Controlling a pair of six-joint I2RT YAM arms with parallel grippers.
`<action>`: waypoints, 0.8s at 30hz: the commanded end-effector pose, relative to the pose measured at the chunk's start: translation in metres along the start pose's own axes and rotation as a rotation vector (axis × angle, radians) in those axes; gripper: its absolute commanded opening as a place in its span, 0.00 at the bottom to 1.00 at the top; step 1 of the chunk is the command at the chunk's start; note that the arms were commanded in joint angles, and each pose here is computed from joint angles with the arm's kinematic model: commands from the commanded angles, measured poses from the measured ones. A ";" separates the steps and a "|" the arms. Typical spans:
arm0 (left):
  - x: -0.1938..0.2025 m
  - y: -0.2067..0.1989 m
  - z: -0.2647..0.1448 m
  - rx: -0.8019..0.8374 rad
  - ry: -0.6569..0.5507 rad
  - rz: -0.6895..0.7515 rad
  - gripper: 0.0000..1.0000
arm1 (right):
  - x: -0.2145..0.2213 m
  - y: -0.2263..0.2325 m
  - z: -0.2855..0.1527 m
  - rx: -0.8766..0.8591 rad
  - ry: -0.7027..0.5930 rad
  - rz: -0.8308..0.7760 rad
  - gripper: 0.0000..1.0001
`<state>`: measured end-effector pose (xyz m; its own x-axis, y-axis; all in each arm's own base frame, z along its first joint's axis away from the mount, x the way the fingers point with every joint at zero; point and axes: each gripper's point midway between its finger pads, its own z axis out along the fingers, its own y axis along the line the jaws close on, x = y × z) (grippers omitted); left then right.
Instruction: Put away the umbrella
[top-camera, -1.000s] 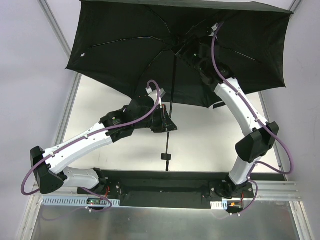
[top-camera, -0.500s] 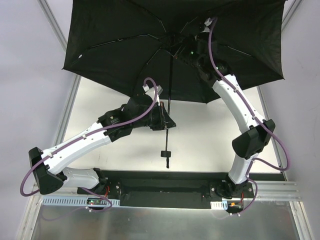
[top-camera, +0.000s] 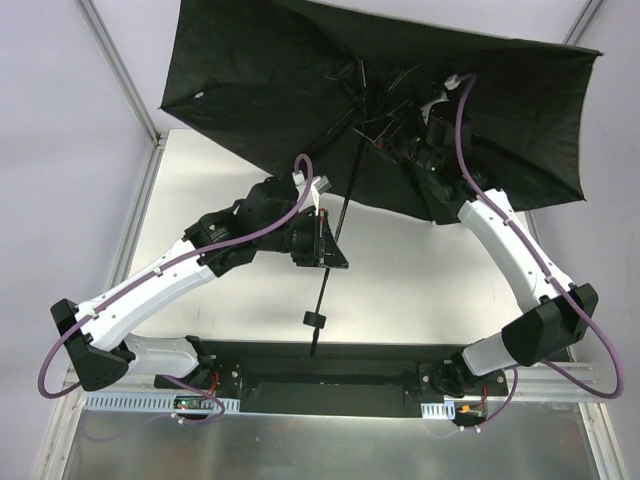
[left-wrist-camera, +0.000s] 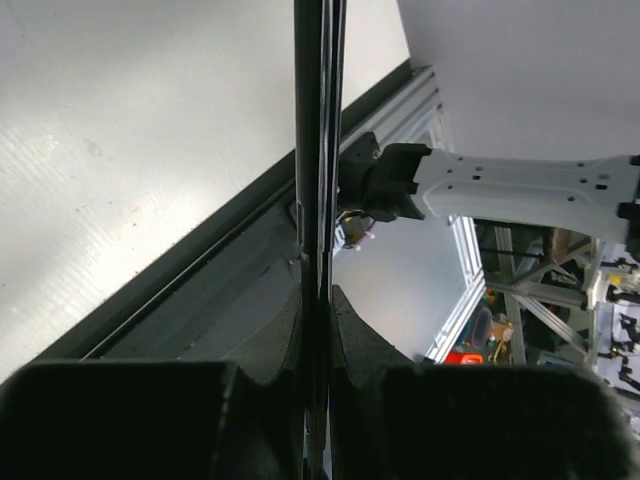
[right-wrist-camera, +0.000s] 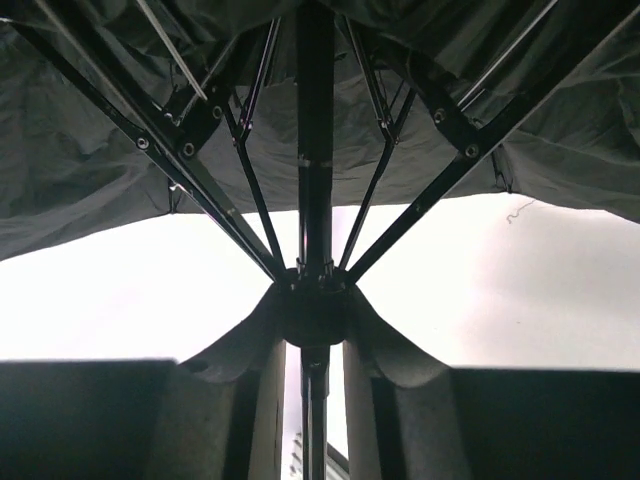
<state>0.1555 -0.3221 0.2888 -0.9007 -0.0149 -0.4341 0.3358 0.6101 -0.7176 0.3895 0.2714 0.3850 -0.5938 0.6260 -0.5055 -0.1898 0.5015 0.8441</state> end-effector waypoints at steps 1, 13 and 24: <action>-0.059 -0.024 -0.015 0.079 -0.195 -0.041 0.00 | 0.012 0.063 -0.048 -0.180 0.122 0.085 0.00; 0.023 -0.019 -0.027 0.127 -0.047 -0.172 0.52 | -0.037 0.096 -0.040 -0.270 -0.035 0.061 0.00; 0.028 -0.019 -0.036 0.138 -0.074 -0.189 0.18 | -0.049 0.115 -0.032 -0.330 -0.018 0.087 0.00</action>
<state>0.1066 -0.2988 0.3063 -0.9375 -0.1632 -0.3072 0.2004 0.4685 -0.8604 0.3895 0.2804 0.4458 -0.6280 0.6451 -0.4353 -0.2483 0.3639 0.8977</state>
